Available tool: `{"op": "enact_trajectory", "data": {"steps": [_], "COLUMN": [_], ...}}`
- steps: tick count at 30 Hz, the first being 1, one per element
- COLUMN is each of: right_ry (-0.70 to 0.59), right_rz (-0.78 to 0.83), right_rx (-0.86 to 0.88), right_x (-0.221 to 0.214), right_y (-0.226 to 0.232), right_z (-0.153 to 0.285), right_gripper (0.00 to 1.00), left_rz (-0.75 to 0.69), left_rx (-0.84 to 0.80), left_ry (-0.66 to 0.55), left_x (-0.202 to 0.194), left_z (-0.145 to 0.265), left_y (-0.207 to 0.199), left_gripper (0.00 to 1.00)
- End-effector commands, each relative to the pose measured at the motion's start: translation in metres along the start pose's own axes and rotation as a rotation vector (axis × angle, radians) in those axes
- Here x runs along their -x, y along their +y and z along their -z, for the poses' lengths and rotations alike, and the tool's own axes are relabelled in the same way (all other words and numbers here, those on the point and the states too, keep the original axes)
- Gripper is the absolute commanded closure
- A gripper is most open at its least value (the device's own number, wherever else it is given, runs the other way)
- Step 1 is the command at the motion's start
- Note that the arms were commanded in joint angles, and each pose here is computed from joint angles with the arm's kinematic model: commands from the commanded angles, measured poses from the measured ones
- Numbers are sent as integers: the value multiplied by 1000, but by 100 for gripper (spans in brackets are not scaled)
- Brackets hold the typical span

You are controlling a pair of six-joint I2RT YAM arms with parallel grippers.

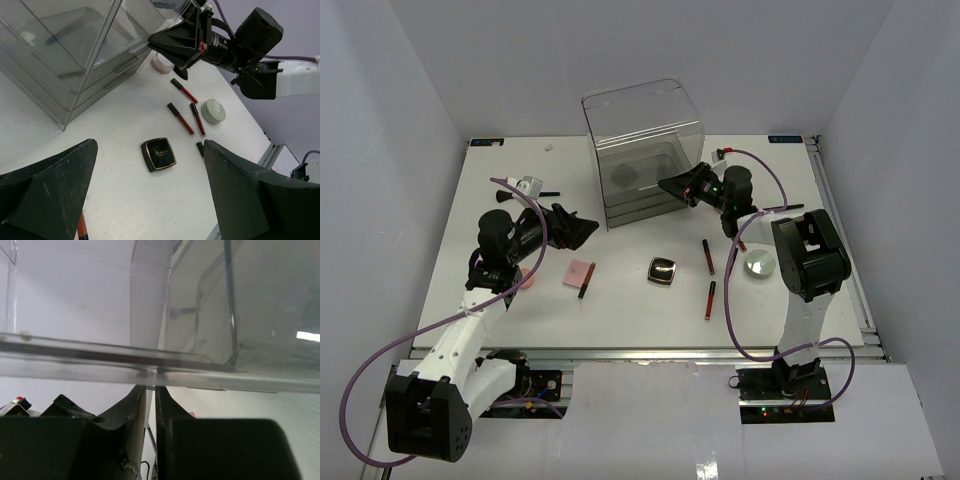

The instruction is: Organize the makeup

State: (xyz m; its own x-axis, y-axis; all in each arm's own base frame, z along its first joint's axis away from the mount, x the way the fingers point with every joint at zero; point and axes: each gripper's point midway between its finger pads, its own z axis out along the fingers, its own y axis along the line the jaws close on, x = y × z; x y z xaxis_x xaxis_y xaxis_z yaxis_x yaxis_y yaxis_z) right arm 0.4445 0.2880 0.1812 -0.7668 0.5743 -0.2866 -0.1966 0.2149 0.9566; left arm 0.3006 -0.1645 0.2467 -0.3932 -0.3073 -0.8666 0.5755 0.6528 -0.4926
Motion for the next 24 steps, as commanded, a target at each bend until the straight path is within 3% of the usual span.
{"op": "enact_trajectory", "data": {"steps": [1, 19, 24], "right_ry": [-88, -119, -127], "right_rz": [97, 125, 136], "right_rx": [165, 221, 252], "right_x": [28, 27, 30], "right_y": [53, 96, 115], "right_z": [13, 52, 59], "right_gripper": [90, 91, 91], "left_rz": [-31, -27, -11], "left_rx": [-6, 27, 114], "left_ry": [-26, -26, -20], "left_x": [15, 14, 11], "left_z": [-1, -2, -4], "left_y": [-5, 2, 20], "left_gripper": [2, 2, 2]}}
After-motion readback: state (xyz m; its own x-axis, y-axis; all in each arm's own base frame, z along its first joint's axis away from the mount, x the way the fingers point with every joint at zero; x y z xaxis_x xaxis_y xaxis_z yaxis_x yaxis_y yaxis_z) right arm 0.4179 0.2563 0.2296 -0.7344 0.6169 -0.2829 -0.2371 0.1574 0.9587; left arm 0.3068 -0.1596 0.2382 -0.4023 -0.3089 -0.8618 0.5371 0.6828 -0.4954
